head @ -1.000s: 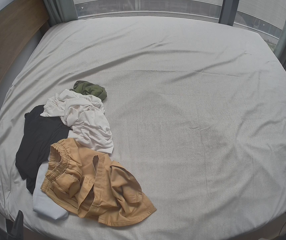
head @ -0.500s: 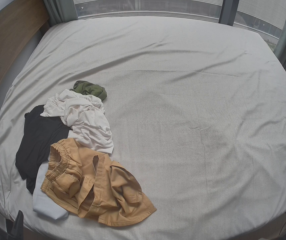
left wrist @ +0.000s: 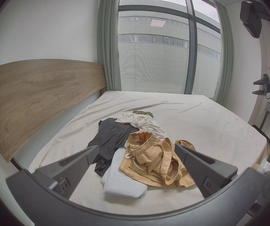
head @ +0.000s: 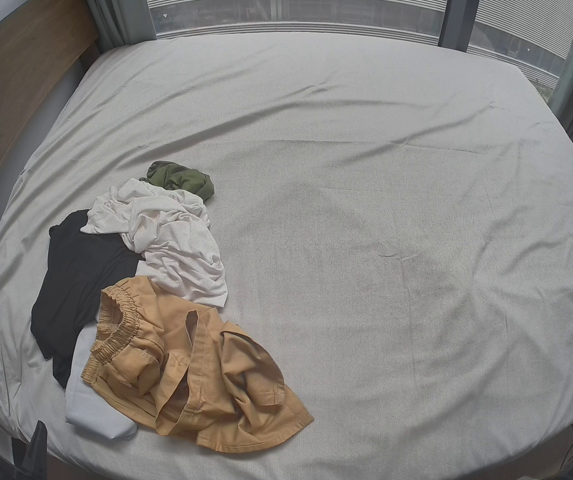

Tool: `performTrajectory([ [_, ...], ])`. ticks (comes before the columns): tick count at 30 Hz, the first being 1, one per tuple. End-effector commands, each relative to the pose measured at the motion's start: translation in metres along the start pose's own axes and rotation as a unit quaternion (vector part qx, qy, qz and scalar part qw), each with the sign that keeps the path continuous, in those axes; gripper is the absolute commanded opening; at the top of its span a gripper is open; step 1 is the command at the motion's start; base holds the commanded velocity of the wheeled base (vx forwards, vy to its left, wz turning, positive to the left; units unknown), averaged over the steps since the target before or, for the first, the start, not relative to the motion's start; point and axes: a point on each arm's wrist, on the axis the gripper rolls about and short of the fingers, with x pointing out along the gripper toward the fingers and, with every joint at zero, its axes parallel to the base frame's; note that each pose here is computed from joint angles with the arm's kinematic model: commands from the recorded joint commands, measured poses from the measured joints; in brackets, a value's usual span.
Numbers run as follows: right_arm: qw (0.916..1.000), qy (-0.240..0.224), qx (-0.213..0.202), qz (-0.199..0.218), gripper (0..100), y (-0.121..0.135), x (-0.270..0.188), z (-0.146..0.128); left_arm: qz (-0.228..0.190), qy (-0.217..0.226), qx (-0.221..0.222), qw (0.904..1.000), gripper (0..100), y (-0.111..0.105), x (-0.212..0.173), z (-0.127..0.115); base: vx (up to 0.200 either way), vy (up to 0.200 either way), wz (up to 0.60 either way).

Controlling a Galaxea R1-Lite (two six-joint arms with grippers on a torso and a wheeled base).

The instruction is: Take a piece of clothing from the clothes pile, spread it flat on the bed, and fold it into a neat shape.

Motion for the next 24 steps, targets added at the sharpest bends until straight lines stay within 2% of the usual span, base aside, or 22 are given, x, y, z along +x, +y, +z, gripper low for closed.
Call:
performTrajectory([
  [1, 0.9992, 0.039, 0.010, 0.007, 100, -0.003, 0.029, 0.009, 0.000, 0.003, 0.000, 1.0000, 100, 0.000, 0.000, -0.005, 0.000, 0.000, 0.00],
  [7, 0.9958, 0.087, 0.022, 0.018, 100, -0.009, 0.055, 0.007, 0.000, 0.003, 0.000, 1.0000, 100, 0.000, 0.000, -0.005, 0.000, 0.000, 0.00],
  [24, 0.9847, 0.158, 0.039, 0.063, 100, -0.007, 0.129, -0.017, 0.000, 0.003, 0.000, 1.0000, 100, 0.000, 0.000, -0.005, 0.000, 0.000, 0.00],
])
